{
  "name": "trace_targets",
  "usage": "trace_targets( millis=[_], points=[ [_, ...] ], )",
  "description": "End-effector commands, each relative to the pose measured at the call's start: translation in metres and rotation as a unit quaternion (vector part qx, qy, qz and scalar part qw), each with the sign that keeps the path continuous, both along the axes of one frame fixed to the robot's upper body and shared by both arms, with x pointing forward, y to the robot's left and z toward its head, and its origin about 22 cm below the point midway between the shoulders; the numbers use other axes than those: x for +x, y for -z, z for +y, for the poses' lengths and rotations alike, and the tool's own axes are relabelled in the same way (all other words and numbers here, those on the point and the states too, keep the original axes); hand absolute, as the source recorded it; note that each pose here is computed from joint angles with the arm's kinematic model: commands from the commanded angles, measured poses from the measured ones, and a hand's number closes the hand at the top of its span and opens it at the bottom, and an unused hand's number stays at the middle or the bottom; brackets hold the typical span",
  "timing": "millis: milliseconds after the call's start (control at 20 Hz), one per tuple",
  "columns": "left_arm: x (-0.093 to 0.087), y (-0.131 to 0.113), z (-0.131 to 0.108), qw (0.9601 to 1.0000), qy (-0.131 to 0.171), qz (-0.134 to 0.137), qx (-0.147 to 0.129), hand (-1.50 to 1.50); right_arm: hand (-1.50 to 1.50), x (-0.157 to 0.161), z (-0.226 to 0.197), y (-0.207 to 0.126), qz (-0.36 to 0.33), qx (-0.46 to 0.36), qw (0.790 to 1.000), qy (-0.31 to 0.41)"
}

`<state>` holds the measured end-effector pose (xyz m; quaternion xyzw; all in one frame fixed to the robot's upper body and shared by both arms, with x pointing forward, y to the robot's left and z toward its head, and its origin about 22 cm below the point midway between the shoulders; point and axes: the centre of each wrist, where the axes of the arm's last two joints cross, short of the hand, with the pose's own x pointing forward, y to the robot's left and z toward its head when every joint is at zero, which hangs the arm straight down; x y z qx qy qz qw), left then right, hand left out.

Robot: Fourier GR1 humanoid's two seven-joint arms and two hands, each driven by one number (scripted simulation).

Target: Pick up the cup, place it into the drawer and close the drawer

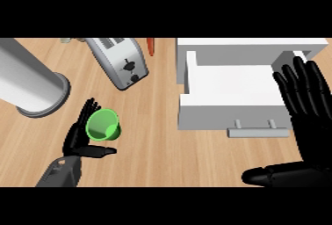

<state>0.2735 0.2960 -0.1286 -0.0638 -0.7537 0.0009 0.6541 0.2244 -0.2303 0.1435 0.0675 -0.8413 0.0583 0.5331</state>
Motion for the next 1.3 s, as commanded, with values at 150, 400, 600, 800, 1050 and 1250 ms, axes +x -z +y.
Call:
trace_targets(
  millis=[150, 400, 600, 800, 1050, 1250],
  points=[
    [0.009, 0.004, 0.005, 0.9994, -0.002, 0.003, -0.034, -1.5, -1.5, -0.004, -0.015, 0.001, 0.008, 0.001, 1.0, -0.009],
    [-0.006, 0.02, -0.009, 0.9982, -0.002, -0.001, -0.059, -1.5, -1.5, -0.012, -0.011, -0.012, 0.001, 0.0, 1.0, -0.009],
    [0.018, 0.001, -0.001, 0.9967, 0.031, 0.012, -0.074, -1.5, -1.5, -0.01, 0.001, -0.01, 0.006, -0.002, 1.0, -0.01],
    [0.001, 0.017, -0.014, 0.9921, 0.051, 0.013, -0.114, -1.5, -1.5, -0.013, -0.014, 0.006, 0.008, 0.007, 1.0, -0.012],
    [0.002, 0.016, -0.017, 0.9873, 0.073, -0.015, -0.14, 1.5, -1.5, -0.012, -0.018, -0.002, 0.001, 0.002, 1.0, -0.008],
    [0.014, 0.007, -0.02, 0.9867, 0.074, -0.042, -0.139, 1.5, -1.5, -0.003, -0.011, -0.003, 0.0, -0.003, 1.0, -0.005]
  ],
)
